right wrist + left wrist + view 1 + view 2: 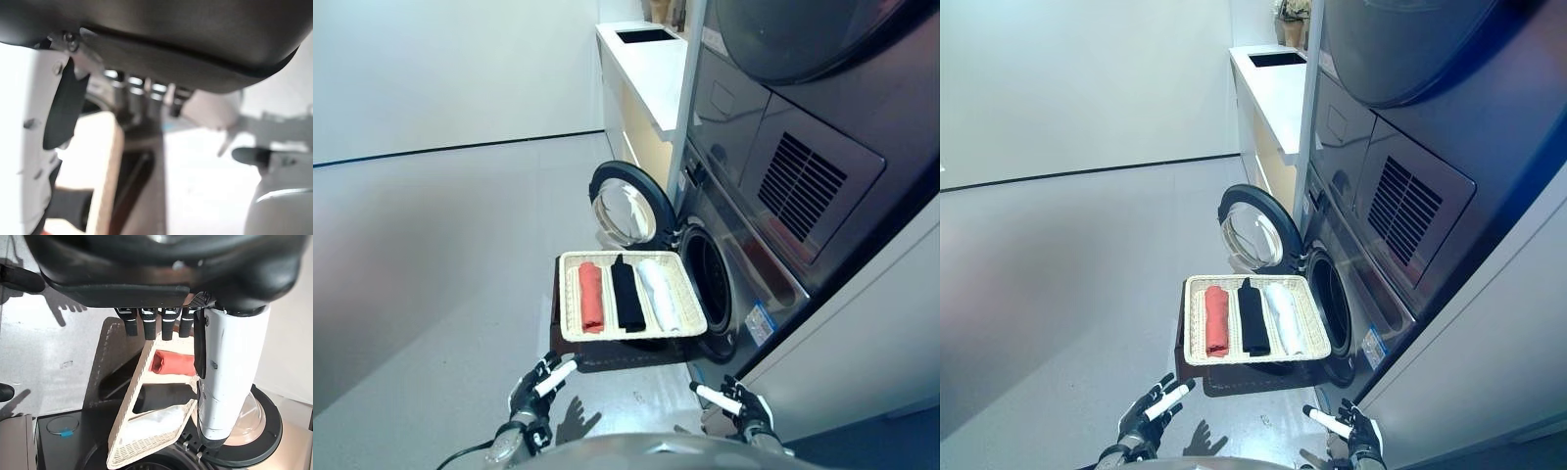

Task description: Pick up the clothes and place them into the washing machine

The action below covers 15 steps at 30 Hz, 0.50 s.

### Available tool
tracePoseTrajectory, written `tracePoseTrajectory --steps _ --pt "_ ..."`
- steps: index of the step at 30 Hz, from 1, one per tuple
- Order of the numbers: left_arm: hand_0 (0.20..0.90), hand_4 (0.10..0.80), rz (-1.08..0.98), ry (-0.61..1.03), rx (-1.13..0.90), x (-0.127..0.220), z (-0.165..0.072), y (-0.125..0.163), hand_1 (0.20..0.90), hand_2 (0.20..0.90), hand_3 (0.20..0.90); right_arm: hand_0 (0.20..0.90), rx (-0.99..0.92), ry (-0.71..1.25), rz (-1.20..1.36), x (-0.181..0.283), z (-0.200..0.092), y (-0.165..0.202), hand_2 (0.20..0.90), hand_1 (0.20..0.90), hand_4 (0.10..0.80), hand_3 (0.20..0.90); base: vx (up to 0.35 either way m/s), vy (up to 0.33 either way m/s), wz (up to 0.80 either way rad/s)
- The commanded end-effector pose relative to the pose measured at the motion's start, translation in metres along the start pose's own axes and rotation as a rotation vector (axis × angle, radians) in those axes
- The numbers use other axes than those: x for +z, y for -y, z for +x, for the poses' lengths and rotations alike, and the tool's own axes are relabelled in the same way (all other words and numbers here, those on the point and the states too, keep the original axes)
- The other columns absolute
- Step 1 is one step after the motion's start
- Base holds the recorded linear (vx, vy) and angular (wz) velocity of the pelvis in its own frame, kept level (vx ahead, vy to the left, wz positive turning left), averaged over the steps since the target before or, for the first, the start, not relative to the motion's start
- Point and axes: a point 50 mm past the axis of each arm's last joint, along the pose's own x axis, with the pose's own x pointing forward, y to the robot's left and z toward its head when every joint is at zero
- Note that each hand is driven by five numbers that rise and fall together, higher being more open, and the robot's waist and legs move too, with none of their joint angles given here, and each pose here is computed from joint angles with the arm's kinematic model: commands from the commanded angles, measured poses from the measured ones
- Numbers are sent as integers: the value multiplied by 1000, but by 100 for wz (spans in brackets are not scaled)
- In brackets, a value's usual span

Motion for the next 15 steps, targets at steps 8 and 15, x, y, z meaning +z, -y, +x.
tracePoseTrajectory --steps 8,15 --pt "900 800 3 191 -34 47 13 6 900 900 900 900 49 166 41 43 10 -17 900 900 800 900 0 0 0" --pt "900 800 17 197 -42 50 14 7 900 900 900 900 44 174 44 45 10 -16 900 900 800 900 -10 -18 4"
